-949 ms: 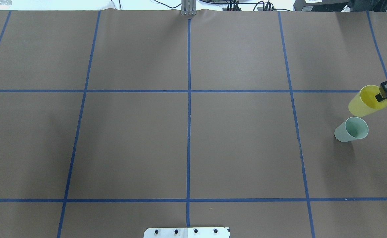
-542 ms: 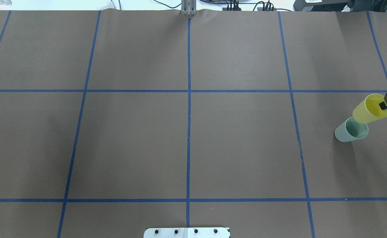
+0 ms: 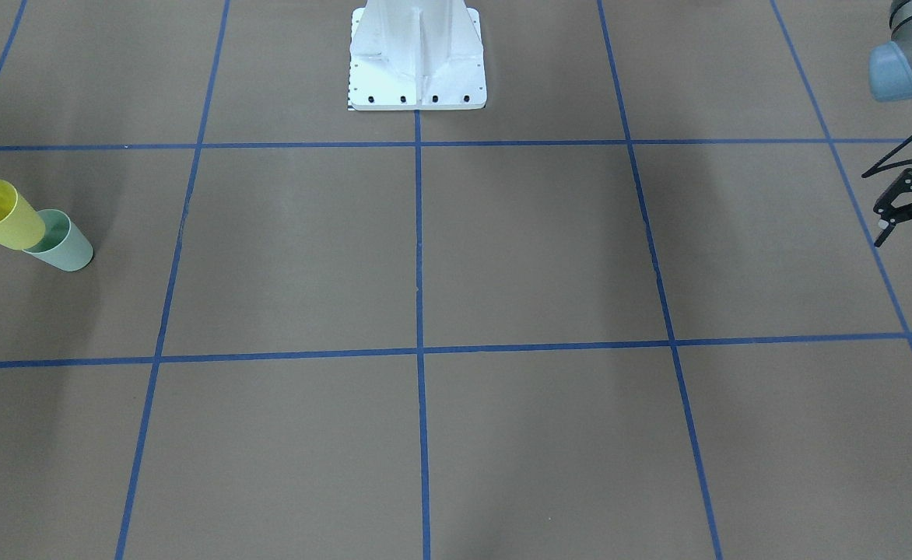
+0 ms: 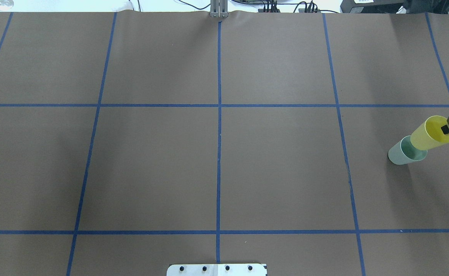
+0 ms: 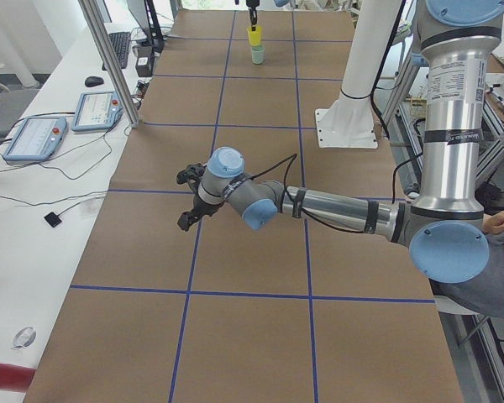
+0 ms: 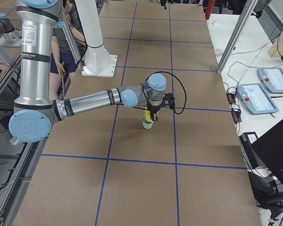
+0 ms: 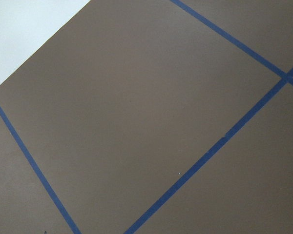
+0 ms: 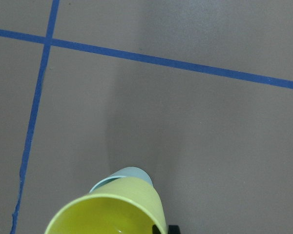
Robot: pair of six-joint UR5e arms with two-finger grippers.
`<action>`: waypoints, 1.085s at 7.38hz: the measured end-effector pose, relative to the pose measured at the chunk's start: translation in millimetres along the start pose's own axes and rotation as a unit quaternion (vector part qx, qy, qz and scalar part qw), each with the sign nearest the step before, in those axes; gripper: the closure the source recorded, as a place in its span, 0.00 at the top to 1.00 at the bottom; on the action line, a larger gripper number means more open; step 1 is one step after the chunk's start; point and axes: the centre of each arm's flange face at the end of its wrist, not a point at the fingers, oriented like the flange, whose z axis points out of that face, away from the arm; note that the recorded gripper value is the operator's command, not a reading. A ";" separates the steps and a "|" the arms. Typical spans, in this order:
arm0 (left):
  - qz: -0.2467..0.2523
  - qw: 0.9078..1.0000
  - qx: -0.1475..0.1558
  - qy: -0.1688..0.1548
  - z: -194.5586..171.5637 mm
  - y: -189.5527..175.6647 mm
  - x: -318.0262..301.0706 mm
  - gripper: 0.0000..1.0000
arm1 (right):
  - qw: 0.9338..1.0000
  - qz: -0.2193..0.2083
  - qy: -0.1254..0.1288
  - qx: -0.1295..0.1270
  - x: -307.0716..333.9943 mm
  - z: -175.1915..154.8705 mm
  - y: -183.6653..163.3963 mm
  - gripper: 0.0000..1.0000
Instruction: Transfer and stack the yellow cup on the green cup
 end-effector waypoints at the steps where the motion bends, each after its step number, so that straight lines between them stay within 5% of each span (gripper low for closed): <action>1: -0.001 1.000 0.001 0.001 -1.4 0.2 -1.1 1.00 | 1.000 -0.002 -0.002 -0.003 -2.4 2.5 0.6 0.00; 4: -0.003 1.000 0.001 0.001 -2.5 0.5 -2.2 1.00 | 1.000 -0.010 -0.004 -0.011 -9.0 9.7 1.9 0.00; 5: -0.003 1.000 0.002 0.002 -2.8 0.2 -2.4 1.00 | 1.000 -0.012 -0.004 -0.013 -10.7 11.8 2.2 0.34; 6: -0.004 1.000 0.003 0.003 -4.0 0.1 -3.2 1.00 | 1.000 -0.013 -0.005 -0.016 -12.3 13.7 2.6 0.99; 8: -0.007 1.000 0.006 0.009 -7.8 0.8 -5.7 1.00 | 1.000 -0.013 -0.012 -0.020 -14.4 15.0 2.3 1.00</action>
